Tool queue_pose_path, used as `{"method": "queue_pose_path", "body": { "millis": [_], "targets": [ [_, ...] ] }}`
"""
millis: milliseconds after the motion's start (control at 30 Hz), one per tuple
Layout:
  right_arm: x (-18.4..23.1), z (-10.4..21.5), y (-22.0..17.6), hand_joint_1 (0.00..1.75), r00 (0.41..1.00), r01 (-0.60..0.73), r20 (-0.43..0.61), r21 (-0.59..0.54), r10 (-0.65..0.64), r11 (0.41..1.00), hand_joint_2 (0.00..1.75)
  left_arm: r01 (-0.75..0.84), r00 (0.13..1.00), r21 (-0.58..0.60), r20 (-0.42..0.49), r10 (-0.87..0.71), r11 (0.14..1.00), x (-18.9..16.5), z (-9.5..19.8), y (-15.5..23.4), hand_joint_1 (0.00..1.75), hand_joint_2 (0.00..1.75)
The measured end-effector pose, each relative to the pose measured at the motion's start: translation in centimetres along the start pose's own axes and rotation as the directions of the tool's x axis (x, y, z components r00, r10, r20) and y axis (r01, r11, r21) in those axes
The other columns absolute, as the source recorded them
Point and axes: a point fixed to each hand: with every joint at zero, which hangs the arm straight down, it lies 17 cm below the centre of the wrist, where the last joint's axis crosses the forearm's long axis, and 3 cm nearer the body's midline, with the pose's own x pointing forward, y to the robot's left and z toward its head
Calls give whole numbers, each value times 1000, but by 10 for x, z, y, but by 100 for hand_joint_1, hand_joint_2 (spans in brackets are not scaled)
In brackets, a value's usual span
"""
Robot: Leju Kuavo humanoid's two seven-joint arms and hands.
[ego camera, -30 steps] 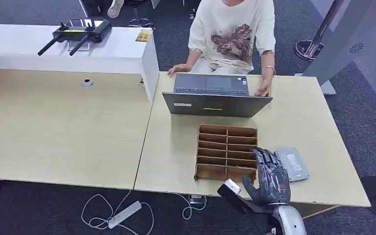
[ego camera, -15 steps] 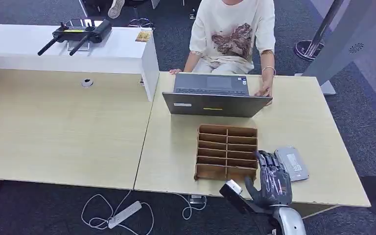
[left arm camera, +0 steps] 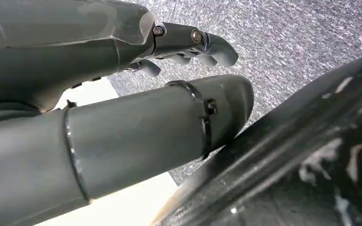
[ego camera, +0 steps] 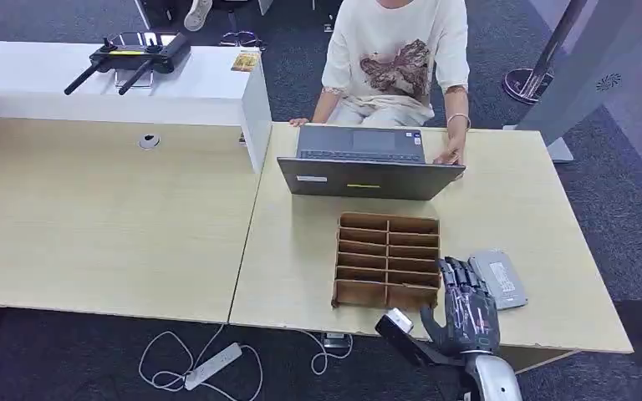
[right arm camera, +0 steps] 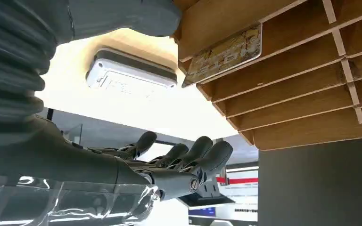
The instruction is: Pass the card to the sensor for recognition and then transmit it.
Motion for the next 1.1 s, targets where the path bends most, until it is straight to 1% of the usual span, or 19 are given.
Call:
{"method": "queue_pose_path", "body": {
  "millis": [33,100,333,367,400,500,600,633,967,1067,1100],
  "targets": [
    [0,0,0,45,1000,-4,2,1,4,1000,175,0,1000,0,0,0,1000,0,0,0,0,0],
    [1,0,0,51,1000,-9,6,-1,9,1000,175,0,1000,-1,0,0,1000,0,0,0,0,0],
    [2,1,3,54,1000,-9,11,2,9,1000,175,4,1000,-3,5,-4,1000,1,0,-1,0,0],
    [2,1,4,51,1000,-10,10,3,10,1000,175,5,1000,-3,5,-5,1000,1,0,-1,0,0],
    [2,1,5,56,1000,-10,11,5,10,1000,175,6,1000,-3,5,-6,1000,1,0,-1,0,0],
    [2,2,6,59,1000,-10,15,7,10,1000,175,9,1000,-3,5,-9,1000,0,0,0,0,0],
    [2,2,8,59,1000,-11,16,12,11,1000,175,12,1000,-3,5,-12,1000,0,0,0,0,0],
    [2,2,9,56,1000,-11,16,13,11,1000,175,13,1000,-4,4,-13,1000,-1,0,0,0,0],
    [10,1,16,58,999,-32,34,28,31,999,175,27,1000,-4,5,-27,1000,-1,0,0,0,0],
    [11,-2,16,61,999,-32,35,27,31,999,175,27,1000,-5,5,-27,1000,-1,0,0,0,0],
    [11,-3,15,66,999,-33,36,26,32,999,175,26,1000,-5,5,-26,1000,-1,0,0,0,0]
  ]
}}
